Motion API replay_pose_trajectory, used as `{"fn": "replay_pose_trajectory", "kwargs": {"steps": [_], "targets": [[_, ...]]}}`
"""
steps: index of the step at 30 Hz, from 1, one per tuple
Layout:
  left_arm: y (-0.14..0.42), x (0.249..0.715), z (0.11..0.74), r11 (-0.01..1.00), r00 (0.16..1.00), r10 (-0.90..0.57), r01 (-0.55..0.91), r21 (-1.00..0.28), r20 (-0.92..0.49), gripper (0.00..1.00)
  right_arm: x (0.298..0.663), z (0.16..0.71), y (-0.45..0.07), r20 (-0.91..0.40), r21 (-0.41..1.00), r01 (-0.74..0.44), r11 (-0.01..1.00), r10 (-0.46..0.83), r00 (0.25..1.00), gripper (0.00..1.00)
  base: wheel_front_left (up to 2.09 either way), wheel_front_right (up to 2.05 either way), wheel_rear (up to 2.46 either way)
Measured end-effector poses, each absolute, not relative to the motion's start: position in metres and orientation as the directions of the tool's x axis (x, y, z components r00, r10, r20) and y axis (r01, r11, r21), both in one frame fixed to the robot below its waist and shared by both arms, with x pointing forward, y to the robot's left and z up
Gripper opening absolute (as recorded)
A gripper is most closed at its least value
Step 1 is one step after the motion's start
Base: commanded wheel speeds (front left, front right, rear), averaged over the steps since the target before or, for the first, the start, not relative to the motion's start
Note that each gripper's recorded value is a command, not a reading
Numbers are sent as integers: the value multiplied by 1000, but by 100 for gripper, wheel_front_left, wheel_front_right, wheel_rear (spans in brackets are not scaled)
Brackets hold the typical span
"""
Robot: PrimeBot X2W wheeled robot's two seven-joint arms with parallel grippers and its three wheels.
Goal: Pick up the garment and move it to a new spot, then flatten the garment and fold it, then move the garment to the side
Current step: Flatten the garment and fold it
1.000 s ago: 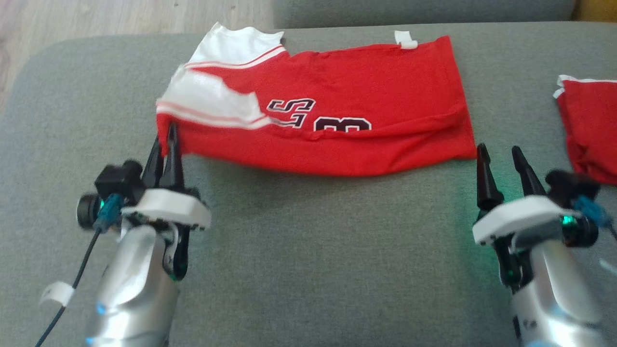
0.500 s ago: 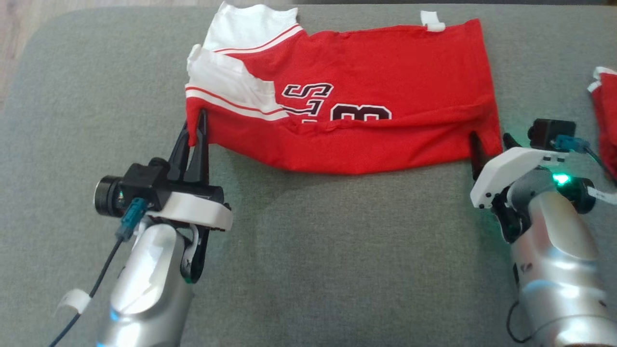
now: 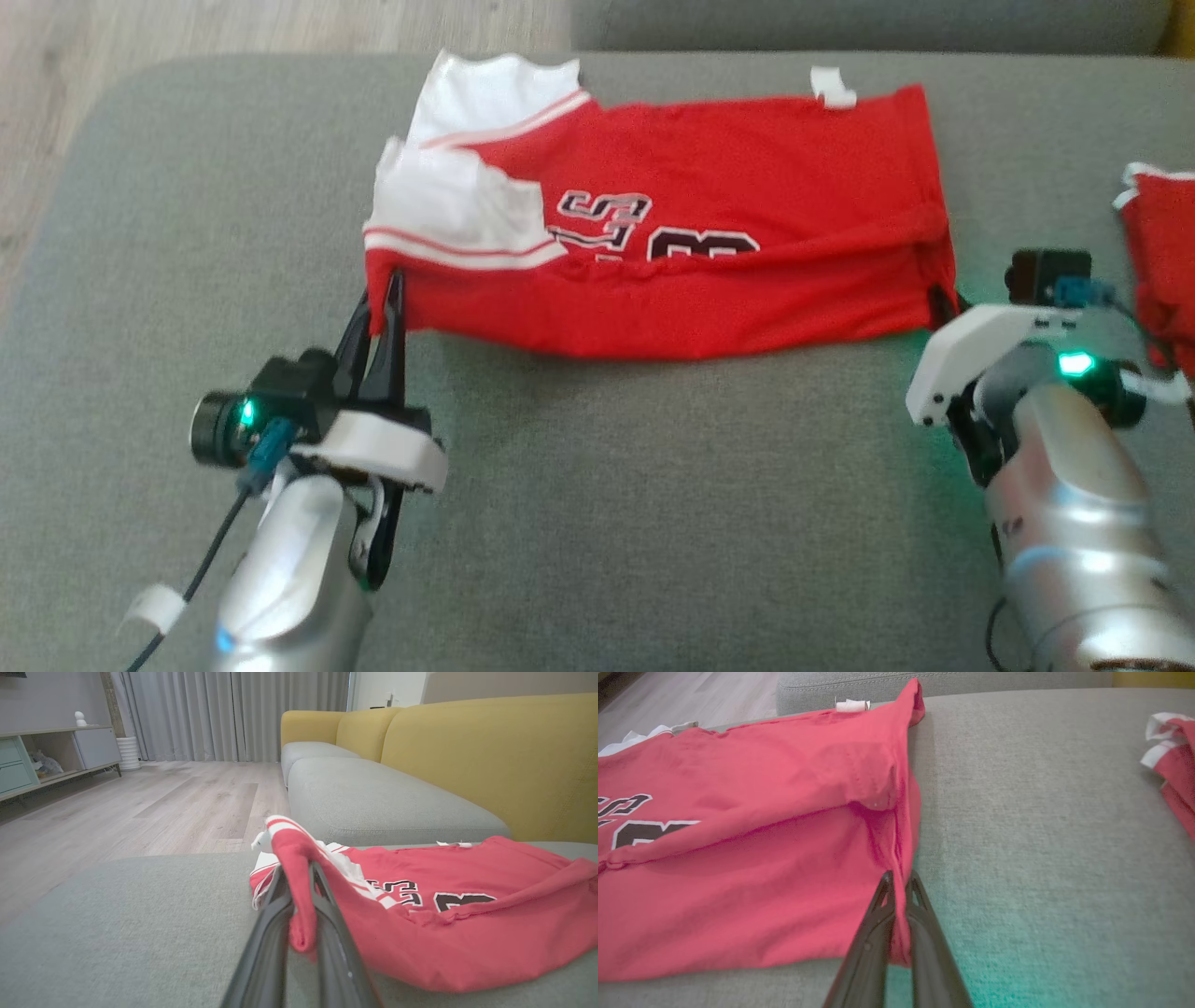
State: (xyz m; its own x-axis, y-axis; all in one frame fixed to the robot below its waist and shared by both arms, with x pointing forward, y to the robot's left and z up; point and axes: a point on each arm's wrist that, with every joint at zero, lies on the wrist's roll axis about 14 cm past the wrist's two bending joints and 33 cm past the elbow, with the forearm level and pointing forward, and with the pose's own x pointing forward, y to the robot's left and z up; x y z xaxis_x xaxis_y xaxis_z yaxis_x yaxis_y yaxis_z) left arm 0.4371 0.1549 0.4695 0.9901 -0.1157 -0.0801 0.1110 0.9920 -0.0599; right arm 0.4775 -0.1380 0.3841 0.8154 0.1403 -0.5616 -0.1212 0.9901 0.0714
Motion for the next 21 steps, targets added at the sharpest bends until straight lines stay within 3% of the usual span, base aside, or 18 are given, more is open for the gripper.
{"fn": "replay_pose_trajectory", "kwargs": {"steps": [11, 21], "targets": [[160, 403, 455, 993, 981, -114, 106, -55, -156, 0, 433, 390, -158, -529, 138, -37, 990, 105, 842, 0, 0, 0, 0], [141, 363, 428, 980, 935, -200, 185, -77, -293, 0, 379, 382, -179, -556, 183, 36, 982, 73, 828, 0, 0, 0, 0]]}}
